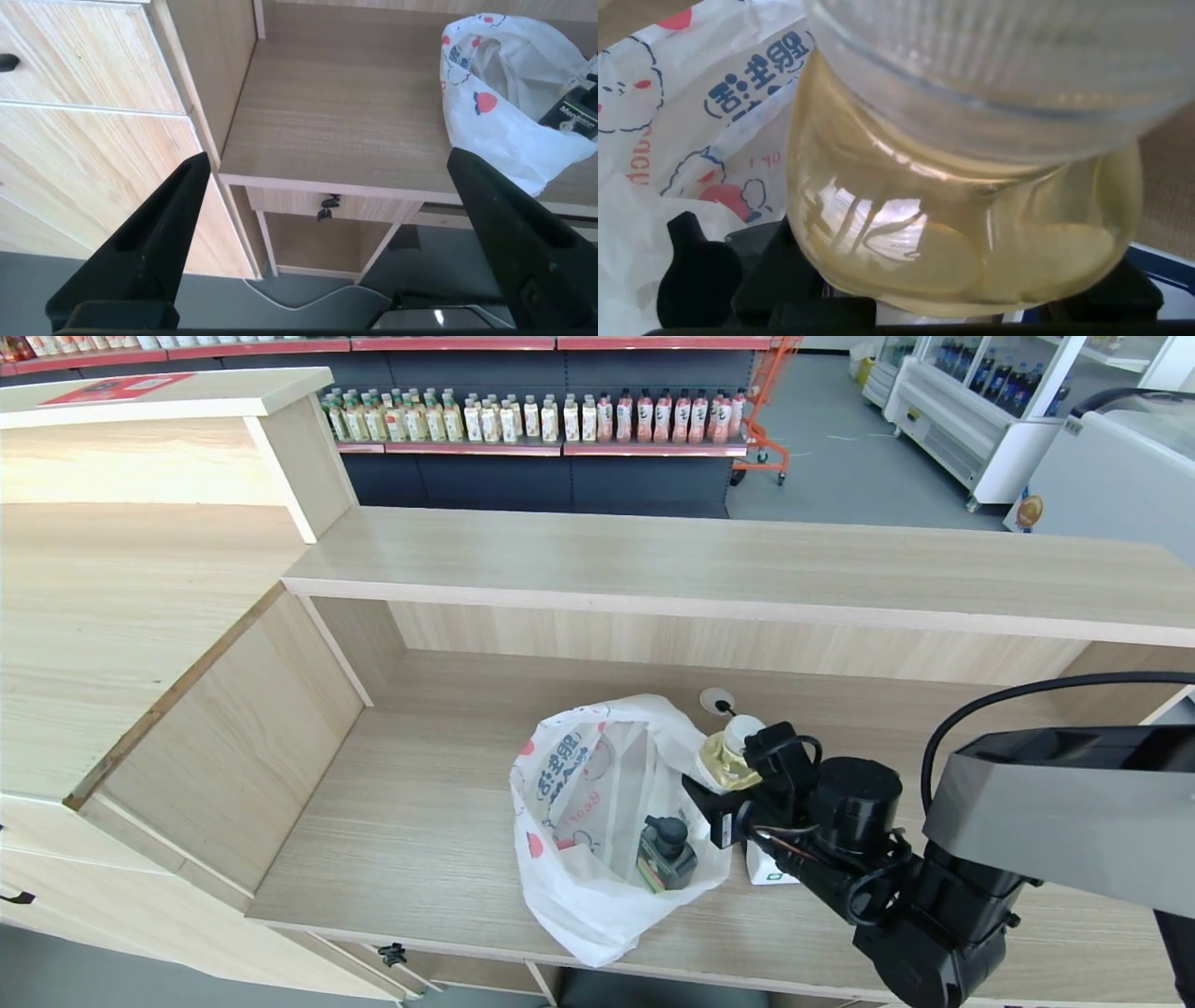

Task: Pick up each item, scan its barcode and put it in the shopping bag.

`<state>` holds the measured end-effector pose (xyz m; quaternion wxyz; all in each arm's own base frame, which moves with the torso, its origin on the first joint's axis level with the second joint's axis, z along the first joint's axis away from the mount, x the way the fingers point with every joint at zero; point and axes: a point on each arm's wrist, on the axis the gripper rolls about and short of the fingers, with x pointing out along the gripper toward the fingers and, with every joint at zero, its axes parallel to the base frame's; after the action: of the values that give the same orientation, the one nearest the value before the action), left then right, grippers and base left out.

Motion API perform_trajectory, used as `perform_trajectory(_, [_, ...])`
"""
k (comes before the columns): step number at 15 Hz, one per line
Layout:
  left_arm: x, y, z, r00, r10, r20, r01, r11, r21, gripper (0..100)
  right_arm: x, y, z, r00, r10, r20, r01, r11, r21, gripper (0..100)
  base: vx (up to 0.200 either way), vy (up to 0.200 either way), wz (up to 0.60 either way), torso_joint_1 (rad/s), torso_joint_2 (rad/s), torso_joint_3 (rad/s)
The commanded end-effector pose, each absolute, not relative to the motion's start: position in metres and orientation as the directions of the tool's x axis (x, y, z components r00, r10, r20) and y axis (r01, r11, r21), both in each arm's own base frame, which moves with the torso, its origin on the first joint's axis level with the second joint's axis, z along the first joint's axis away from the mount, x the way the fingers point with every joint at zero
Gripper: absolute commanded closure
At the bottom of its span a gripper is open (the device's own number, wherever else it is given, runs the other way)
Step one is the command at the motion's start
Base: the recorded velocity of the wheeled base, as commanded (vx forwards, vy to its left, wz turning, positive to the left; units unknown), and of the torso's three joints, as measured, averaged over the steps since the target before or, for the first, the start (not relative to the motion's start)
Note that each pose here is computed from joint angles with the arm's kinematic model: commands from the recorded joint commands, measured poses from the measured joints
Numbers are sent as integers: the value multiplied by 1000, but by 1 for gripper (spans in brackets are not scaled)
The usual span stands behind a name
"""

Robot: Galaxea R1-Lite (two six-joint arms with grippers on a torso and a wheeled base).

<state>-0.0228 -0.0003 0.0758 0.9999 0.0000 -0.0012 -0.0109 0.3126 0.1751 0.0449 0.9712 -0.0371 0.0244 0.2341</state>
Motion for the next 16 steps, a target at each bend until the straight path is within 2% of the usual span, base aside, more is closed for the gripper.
perform_trajectory(1, [-23, 0, 76, 1000, -21, 2, 21, 1000, 0, 0, 324, 170, 35, 900, 430, -74, -435, 899, -60, 100, 0, 0, 0, 0, 0, 0])
perform_trajectory(8, [-23, 0, 76, 1000, -21, 2, 21, 1000, 0, 0, 330, 174, 31, 856, 513, -67, -512, 858, 34, 100, 0, 0, 0, 0, 0, 0])
perform_trajectory(16, [-23, 0, 76, 1000, -21, 2, 21, 1000, 0, 0, 341, 171, 5, 843, 526, -113, -531, 847, -20, 100, 0, 0, 0, 0, 0, 0])
